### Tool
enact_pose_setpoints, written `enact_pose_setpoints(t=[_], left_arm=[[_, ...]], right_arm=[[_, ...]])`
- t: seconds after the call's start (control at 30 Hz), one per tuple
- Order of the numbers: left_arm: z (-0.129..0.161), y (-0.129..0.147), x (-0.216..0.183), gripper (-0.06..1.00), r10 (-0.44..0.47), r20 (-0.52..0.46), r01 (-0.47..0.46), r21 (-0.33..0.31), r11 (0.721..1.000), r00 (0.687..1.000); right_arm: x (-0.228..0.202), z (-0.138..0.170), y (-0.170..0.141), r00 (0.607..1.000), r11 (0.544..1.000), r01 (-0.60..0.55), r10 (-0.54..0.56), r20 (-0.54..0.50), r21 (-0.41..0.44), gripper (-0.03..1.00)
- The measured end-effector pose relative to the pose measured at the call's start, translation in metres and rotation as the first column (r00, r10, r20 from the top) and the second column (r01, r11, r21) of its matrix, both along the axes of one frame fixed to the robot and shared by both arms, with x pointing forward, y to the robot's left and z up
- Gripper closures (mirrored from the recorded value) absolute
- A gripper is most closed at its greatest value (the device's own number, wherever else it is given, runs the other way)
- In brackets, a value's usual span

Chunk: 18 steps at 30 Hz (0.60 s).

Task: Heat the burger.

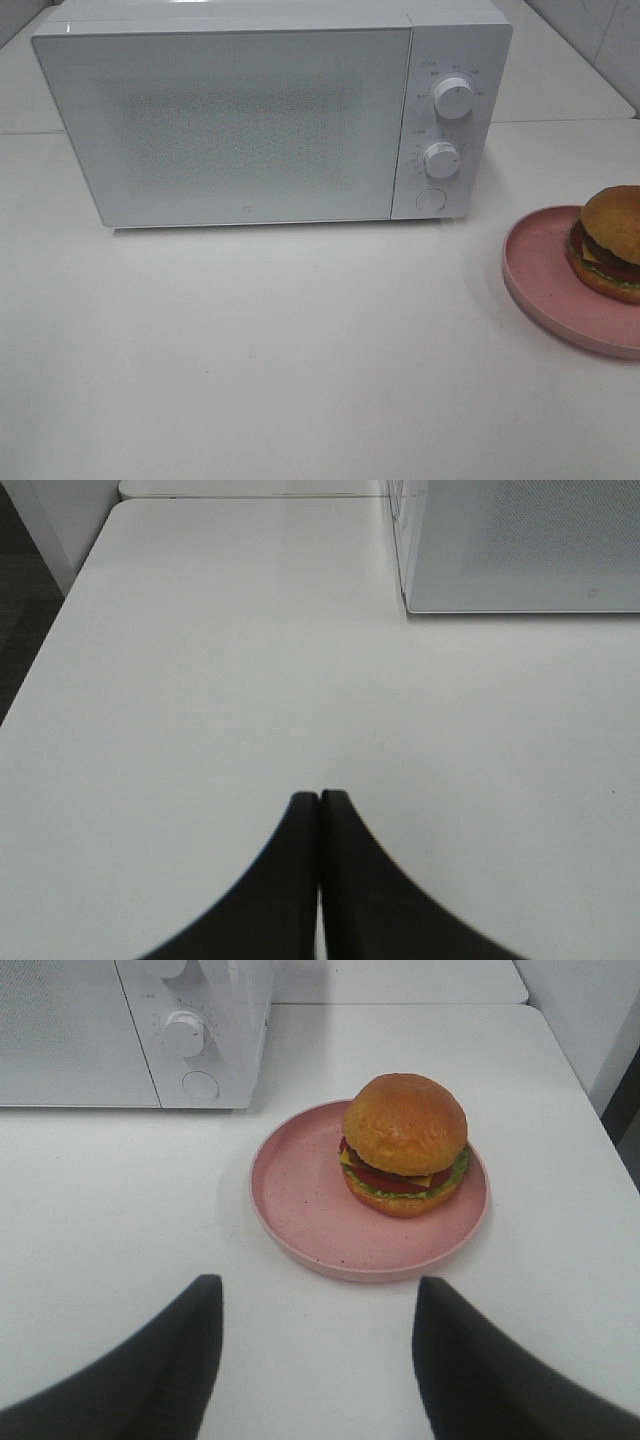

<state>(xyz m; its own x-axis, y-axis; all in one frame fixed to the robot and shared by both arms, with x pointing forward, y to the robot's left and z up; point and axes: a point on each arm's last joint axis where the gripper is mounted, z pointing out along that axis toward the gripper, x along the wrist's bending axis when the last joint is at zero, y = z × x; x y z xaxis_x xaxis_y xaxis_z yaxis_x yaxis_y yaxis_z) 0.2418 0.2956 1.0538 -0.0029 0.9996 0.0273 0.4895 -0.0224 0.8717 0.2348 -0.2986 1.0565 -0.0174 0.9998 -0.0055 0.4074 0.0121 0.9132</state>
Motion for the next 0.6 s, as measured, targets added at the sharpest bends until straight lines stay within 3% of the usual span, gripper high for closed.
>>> enact_pose_setpoints(t=[0.23,0.6], left_arm=[[0.0001,-0.0008,-0.0084,0.94,0.002,0.053,-0.002,0.005,1.000,0.999],[0.0001,-0.0006,-0.0086,0.94,-0.035,0.053,0.035,0.005,0.999,0.998]], right_arm=[[0.0000,0.0000,0.0000,1.000,1.000,0.004,-0.004,0.000,0.000,0.43],[0.0001,0.0000,0.0001,0.999,0.999,0.038,-0.038,0.000,0.000,0.43]])
